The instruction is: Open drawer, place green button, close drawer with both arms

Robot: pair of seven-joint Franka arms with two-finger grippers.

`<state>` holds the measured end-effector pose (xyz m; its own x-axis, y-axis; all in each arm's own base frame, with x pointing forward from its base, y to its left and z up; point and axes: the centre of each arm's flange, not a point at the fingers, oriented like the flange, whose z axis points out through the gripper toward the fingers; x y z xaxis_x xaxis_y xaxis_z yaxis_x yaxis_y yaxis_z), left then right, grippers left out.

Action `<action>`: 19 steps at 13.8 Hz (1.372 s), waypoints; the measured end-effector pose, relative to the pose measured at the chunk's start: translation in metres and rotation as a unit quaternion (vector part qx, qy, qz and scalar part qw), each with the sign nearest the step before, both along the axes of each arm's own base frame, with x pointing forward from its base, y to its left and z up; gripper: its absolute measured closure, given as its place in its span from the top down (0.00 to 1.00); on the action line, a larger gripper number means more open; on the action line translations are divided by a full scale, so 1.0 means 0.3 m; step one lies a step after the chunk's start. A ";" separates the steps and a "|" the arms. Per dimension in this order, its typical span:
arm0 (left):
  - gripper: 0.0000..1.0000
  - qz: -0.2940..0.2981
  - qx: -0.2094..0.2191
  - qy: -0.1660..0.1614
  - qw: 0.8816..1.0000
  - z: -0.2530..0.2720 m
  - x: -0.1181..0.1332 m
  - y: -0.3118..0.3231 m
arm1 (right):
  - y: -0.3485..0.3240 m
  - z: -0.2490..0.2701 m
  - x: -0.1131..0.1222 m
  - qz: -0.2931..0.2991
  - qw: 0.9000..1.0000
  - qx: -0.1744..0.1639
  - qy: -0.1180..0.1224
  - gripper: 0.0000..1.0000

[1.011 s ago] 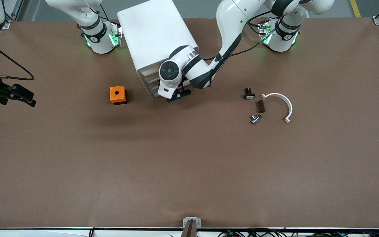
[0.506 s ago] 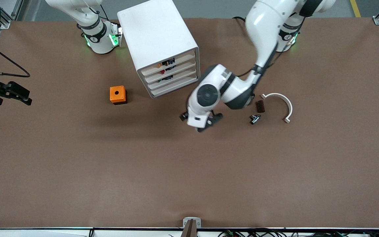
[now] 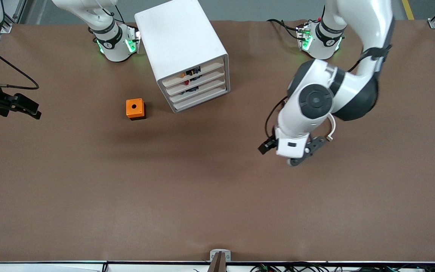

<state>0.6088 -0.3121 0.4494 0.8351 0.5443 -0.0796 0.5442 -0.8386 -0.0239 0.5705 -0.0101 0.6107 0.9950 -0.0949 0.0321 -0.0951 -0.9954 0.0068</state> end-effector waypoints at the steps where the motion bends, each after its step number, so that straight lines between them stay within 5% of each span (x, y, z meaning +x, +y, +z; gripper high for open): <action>1: 1.00 -0.020 0.001 0.001 1.000 0.052 0.009 0.072 | 0.001 0.013 0.001 0.000 1.000 0.000 -0.004 1.00; 10: 1.00 -0.165 0.027 -0.014 0.986 0.422 -0.038 0.494 | 0.057 0.021 -0.008 0.010 1.000 0.001 0.005 1.00; 19: 1.00 -0.223 0.021 -0.001 0.975 0.651 -0.175 0.782 | 0.053 0.019 -0.009 0.009 1.000 0.001 0.007 1.00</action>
